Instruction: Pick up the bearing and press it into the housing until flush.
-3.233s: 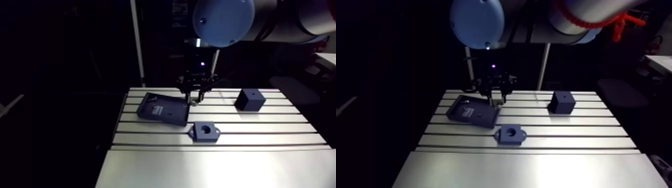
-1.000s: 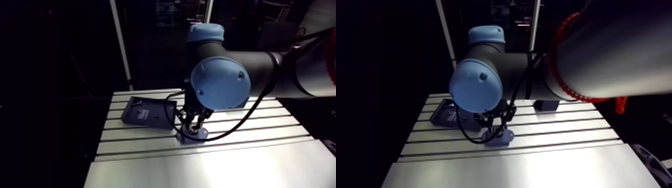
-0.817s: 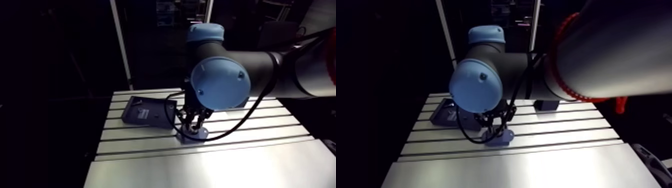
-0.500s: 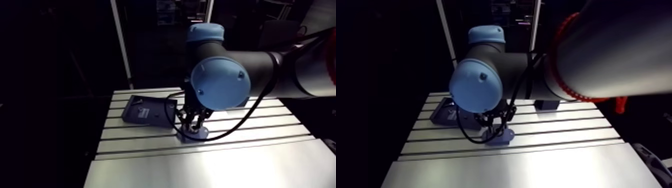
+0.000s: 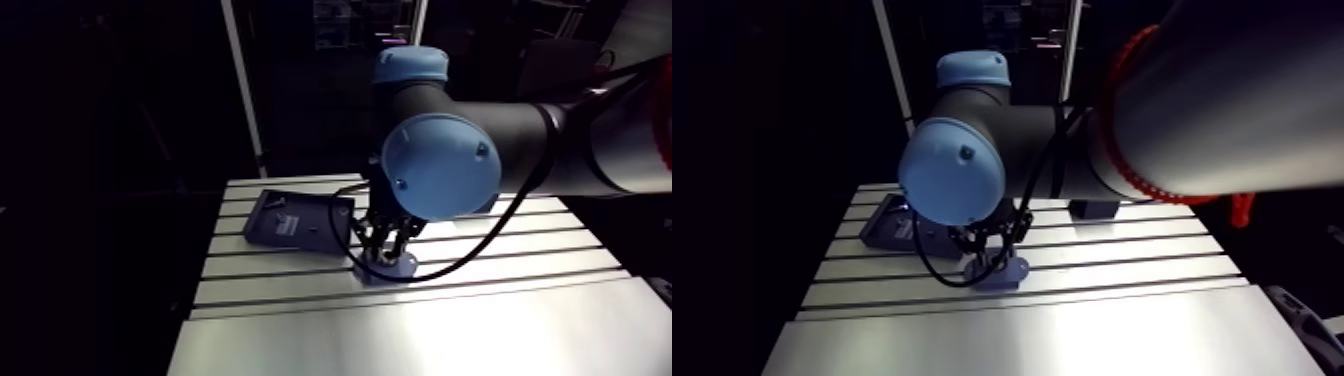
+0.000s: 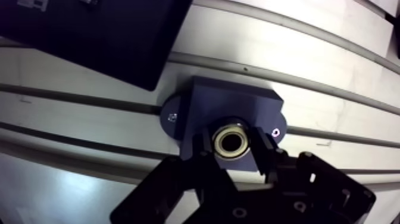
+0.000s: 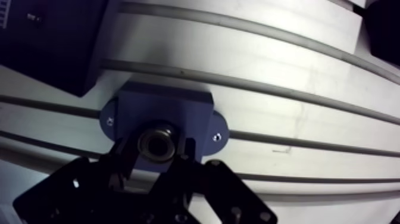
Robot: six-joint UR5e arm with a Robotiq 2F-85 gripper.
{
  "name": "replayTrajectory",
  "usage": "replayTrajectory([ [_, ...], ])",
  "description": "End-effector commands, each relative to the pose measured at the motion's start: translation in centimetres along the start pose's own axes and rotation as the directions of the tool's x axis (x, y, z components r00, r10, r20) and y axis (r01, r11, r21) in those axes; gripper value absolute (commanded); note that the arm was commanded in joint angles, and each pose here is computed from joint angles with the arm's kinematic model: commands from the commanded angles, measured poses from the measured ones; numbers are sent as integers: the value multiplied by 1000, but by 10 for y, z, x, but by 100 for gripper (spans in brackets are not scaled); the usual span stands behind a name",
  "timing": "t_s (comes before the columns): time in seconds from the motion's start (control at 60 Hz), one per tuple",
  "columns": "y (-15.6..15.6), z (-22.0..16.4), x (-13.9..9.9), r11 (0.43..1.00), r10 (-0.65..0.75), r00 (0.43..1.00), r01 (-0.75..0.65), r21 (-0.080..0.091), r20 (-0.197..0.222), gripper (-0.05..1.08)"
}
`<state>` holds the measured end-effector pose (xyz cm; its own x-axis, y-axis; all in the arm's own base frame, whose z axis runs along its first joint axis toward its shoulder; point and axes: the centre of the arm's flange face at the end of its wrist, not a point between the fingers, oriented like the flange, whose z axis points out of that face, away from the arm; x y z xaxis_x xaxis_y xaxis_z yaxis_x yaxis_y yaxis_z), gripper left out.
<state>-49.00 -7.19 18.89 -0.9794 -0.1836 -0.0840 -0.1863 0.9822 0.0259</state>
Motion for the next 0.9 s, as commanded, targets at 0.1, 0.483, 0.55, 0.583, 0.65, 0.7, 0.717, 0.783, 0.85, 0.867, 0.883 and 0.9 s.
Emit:
replayTrajectory([
  [0.1,0,0,-1,1000,0,1000,0,0,0,66],
  [0.483,0,1,-2,1000,-2,1000,2,3,3,66],
  [0.55,0,1,-2,1000,-2,1000,2,3,3,66],
  [0.583,1,1,-2,1000,-1,1000,1,2,2,66],
  [0.65,1,1,-2,1000,0,1000,0,2,1,66],
  [0.7,1,1,-2,1000,-2,1000,2,2,1,66],
  [0.717,2,1,-2,1000,-1,1000,1,2,1,66],
  [0.783,2,0,-1,1000,0,1000,0,2,0,66],
  [0.85,2,1,-1,1000,0,1000,0,2,0,66],
  [0.867,2,1,-1,1000,0,1000,0,2,0,66],
  [0.883,2,1,0,1000,0,1000,0,2,0,66],
  [0.9,2,1,0,1000,0,1000,0,2,0,66],
])
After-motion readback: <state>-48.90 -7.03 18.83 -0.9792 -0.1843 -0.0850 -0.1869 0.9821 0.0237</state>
